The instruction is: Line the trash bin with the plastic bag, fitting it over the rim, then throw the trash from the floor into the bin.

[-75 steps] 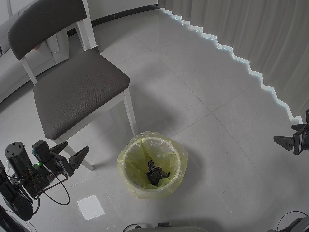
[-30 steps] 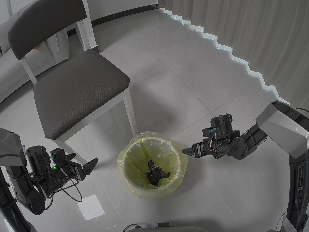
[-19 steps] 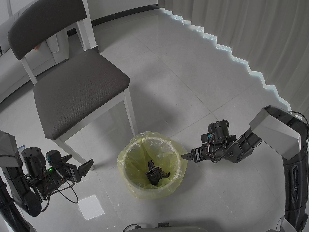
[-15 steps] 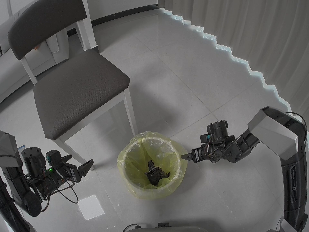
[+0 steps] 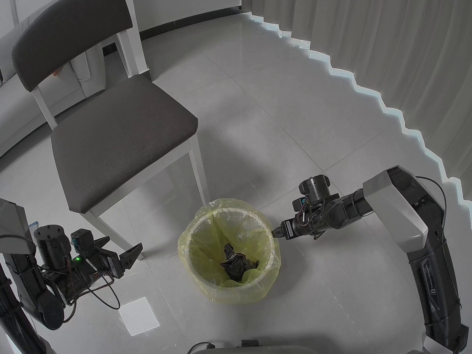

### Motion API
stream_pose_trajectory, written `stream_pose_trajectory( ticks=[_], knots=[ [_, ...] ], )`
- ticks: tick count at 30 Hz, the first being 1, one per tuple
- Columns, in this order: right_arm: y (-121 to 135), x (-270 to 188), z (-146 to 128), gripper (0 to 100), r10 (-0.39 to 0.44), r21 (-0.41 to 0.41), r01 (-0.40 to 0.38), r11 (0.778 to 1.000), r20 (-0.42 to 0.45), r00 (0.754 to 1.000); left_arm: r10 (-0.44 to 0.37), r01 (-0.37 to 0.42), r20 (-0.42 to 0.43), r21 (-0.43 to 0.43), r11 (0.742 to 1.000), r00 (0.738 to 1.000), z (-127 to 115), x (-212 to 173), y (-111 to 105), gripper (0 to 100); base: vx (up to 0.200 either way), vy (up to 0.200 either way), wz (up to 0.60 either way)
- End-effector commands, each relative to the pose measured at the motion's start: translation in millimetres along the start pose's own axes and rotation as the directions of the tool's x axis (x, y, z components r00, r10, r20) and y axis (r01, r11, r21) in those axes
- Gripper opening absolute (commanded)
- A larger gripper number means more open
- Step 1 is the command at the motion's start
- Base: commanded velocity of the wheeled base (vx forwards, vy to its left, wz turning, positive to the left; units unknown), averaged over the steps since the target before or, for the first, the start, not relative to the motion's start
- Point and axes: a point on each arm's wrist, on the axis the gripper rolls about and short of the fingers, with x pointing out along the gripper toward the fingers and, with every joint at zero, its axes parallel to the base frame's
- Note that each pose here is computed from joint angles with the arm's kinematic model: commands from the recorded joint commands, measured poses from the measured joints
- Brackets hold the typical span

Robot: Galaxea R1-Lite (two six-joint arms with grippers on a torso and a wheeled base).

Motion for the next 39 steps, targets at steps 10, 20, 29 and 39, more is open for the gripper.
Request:
stream_pose_trajectory(
  ticks=[10,20,29,39],
  knots=[
    [-65.5,67.0,-64.6,100,-0.122,0.009,0.133,0.991,-0.344,0.931,0.009,-0.009,0.005,0.000,1.000,1.000,-0.8,3.0,2.2,100,0.000,0.000,0.00],
    [-61.6,-48.8,20.4,100,-0.047,0.044,0.051,0.998,-0.094,0.995,0.004,-0.004,0.021,-0.001,1.000,1.000,2.3,-4.4,-0.4,100,0.000,0.000,0.00],
    [-29.3,-108.7,-39.8,100,-0.023,-0.015,0.023,1.000,0.006,1.000,-0.017,0.016,0.039,0.007,1.000,0.999,5.5,-14.4,-7.1,100,0.000,0.000,0.00],
    [18.9,-117.6,-96.9,100,0.058,-0.126,-0.045,0.991,0.098,0.994,-0.031,0.031,0.058,0.012,0.999,0.998,8.9,-16.8,-10.7,100,0.000,0.000,0.00]
  ],
)
